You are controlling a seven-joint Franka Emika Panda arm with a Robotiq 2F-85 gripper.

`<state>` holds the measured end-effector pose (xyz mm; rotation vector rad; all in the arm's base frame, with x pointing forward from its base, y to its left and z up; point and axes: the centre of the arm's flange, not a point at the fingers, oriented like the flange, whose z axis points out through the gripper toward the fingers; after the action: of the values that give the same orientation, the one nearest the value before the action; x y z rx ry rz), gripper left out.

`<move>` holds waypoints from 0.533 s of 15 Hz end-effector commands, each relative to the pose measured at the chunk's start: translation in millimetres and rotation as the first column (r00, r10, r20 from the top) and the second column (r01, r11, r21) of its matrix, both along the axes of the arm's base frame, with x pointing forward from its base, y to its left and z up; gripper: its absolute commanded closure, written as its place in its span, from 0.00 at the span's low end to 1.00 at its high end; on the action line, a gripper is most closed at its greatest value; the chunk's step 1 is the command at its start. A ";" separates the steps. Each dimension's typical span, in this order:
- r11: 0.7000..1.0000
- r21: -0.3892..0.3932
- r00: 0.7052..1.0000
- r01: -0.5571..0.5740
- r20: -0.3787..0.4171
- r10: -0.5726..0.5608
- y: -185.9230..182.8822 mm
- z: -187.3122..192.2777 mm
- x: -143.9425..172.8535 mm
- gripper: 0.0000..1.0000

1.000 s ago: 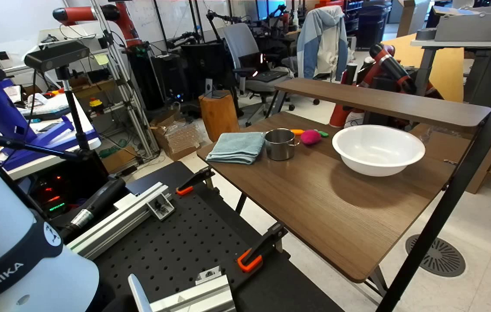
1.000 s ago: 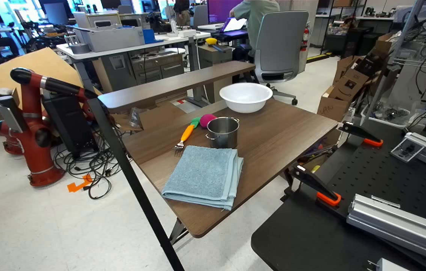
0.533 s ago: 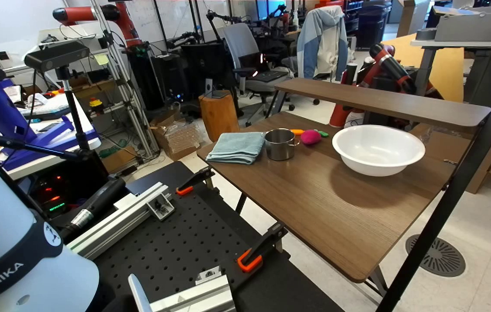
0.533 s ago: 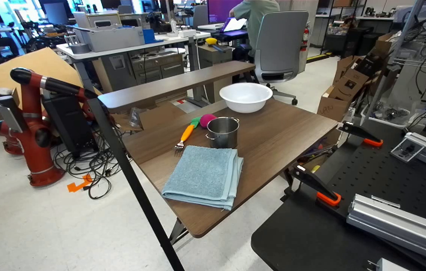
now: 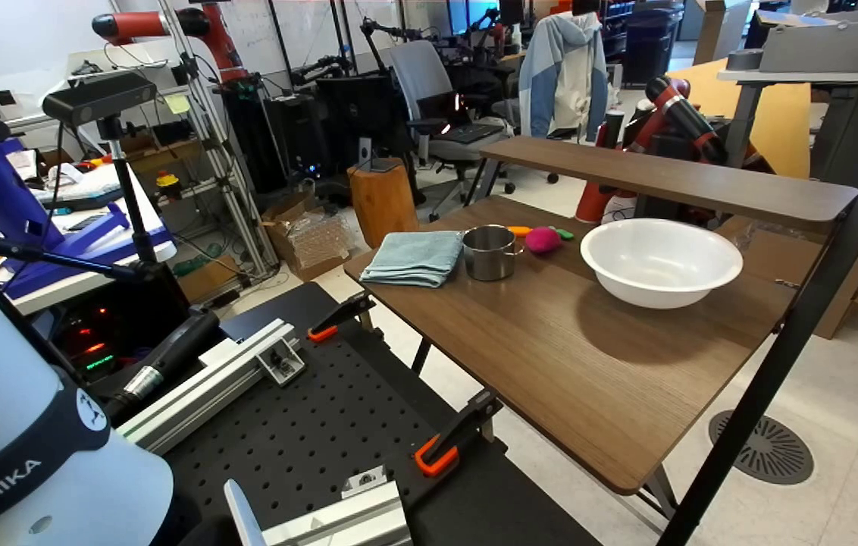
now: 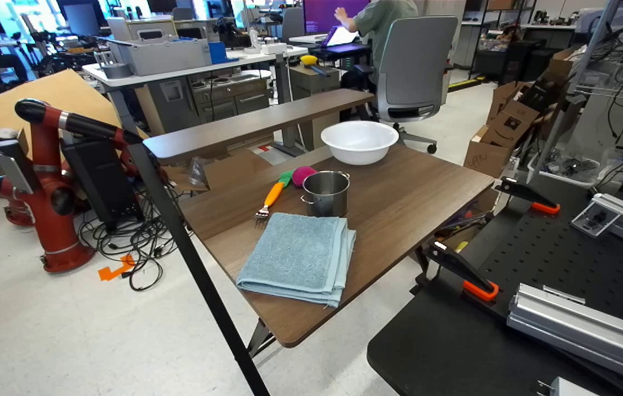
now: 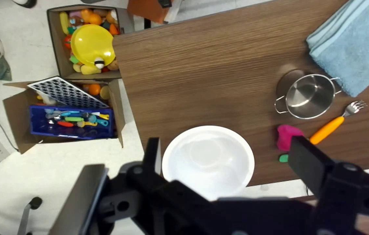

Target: Move the fork to the right side of the table

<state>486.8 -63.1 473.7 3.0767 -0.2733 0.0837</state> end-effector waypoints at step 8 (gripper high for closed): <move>0.999 0.042 1.000 0.018 0.003 -0.018 4.7 -11.7 22.5 0.00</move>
<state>509.3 -58.4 462.0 3.1158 -0.3067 0.0839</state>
